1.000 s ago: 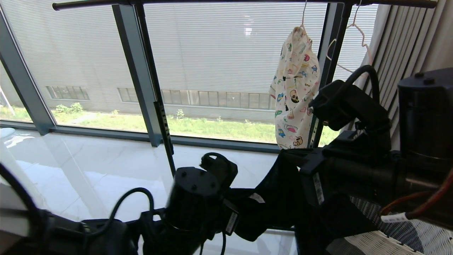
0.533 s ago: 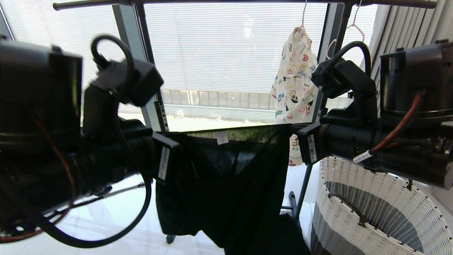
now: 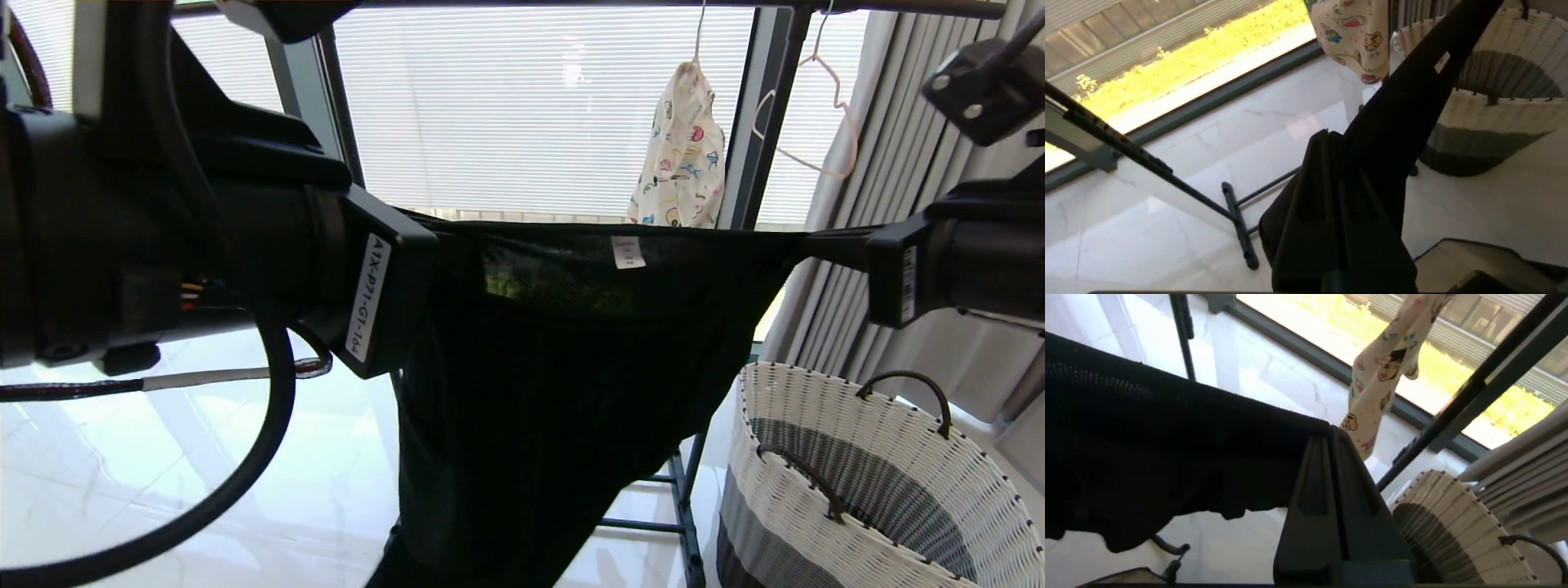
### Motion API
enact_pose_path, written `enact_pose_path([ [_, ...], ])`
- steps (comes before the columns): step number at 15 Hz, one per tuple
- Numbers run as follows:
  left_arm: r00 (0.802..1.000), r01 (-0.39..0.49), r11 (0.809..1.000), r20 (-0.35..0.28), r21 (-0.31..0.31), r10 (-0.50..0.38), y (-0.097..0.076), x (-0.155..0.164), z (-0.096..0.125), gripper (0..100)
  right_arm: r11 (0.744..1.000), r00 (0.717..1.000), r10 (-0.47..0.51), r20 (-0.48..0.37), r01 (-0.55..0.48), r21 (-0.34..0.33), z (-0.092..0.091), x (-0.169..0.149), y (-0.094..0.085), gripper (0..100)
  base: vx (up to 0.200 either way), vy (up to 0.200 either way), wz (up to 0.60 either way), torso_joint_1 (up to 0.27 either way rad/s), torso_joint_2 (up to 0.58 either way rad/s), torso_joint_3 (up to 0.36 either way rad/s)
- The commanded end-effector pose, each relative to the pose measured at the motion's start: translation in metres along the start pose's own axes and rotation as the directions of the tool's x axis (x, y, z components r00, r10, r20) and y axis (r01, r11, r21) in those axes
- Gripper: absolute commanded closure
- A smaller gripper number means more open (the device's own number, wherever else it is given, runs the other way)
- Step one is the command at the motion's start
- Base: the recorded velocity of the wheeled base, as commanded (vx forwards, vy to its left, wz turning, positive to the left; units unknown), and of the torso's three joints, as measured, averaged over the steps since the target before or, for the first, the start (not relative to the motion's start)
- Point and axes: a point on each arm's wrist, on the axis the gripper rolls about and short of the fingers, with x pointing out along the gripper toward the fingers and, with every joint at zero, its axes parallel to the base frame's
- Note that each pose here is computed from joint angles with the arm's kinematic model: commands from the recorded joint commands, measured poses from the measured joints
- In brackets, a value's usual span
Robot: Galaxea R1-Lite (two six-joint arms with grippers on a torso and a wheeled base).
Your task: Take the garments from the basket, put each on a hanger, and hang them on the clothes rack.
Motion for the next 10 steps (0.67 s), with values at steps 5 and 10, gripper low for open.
enact_pose_path([
  [5, 0.998, 0.065, 0.997, 0.012, 0.046, -0.066, -0.019, 0.006, 0.008, 100, 0.998, 0.996, -0.022, 0.081, 0.026, -0.051, 0.011, -0.044, -0.014, 100, 0.0, 0.0, 0.0, 0.0, 0.0, 0.0],
  [10, 0.99, 0.012, 1.0, 0.141, -0.001, -0.012, -0.016, 0.041, 0.025, 100, 0.956, 0.964, 0.265, 0.004, -0.262, -0.133, -0.028, -0.125, -0.014, 100, 0.0, 0.0, 0.0, 0.0, 0.0, 0.0],
])
